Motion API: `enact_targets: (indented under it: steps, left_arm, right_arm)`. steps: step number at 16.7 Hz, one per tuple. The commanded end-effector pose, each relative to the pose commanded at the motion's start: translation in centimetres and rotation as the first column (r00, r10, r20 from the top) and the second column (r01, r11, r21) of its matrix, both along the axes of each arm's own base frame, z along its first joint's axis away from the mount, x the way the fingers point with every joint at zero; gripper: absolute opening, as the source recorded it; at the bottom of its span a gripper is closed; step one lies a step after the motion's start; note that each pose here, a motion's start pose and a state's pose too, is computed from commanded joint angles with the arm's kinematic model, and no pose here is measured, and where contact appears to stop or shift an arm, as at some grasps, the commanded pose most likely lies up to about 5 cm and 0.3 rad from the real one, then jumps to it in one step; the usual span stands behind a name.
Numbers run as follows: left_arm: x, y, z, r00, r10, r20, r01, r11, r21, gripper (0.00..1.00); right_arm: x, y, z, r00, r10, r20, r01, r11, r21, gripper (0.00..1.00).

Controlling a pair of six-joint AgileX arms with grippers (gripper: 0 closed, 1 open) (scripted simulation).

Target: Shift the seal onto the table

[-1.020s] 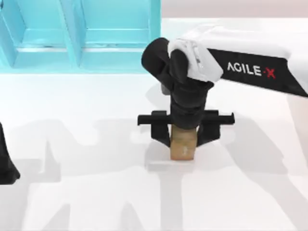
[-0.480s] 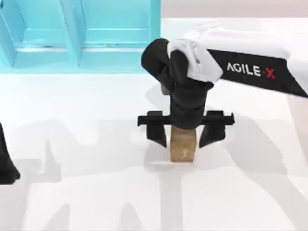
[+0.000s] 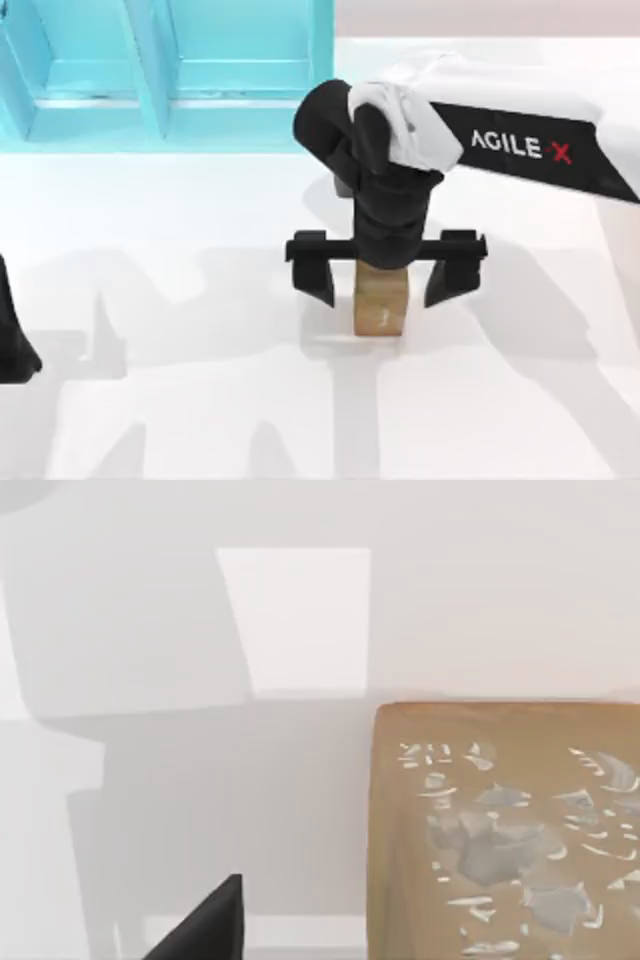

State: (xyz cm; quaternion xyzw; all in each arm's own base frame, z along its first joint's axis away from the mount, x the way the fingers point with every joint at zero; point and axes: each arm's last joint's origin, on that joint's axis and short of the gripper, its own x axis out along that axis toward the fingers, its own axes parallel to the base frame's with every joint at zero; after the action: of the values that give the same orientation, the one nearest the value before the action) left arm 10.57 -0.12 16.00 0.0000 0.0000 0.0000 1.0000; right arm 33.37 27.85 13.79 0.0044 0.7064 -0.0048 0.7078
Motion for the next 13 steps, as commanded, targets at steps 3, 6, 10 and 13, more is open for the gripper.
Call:
enact_targets:
  steps: [3,6,10,13]
  left_arm:
    - [0.0,0.0,0.0,1.0,0.0,0.0,0.0,1.0,0.0,1.0]
    - [0.0,0.0,0.0,1.0,0.0,0.0,0.0,1.0,0.0,1.0]
    - [0.0,0.0,0.0,1.0,0.0,0.0,0.0,1.0,0.0,1.0]
    - [0.0,0.0,0.0,1.0,0.0,0.0,0.0,1.0,0.0,1.0]
  right_arm:
    - [0.1,0.0,0.3,1.0,-0.002,0.0,0.002,1.0,0.0,1.0]
    - [0.5,0.5,2.4,1.0,-0.001,-0.005,0.001,1.0,-0.004,1.0]
    - [0.9,1.0,8.5,1.0,0.0,-0.002,0.0,1.0,-0.001,1.0]
    - [0.5,0.5,12.9,1.0,-0.001,-0.001,0.001,1.0,0.0,1.0]
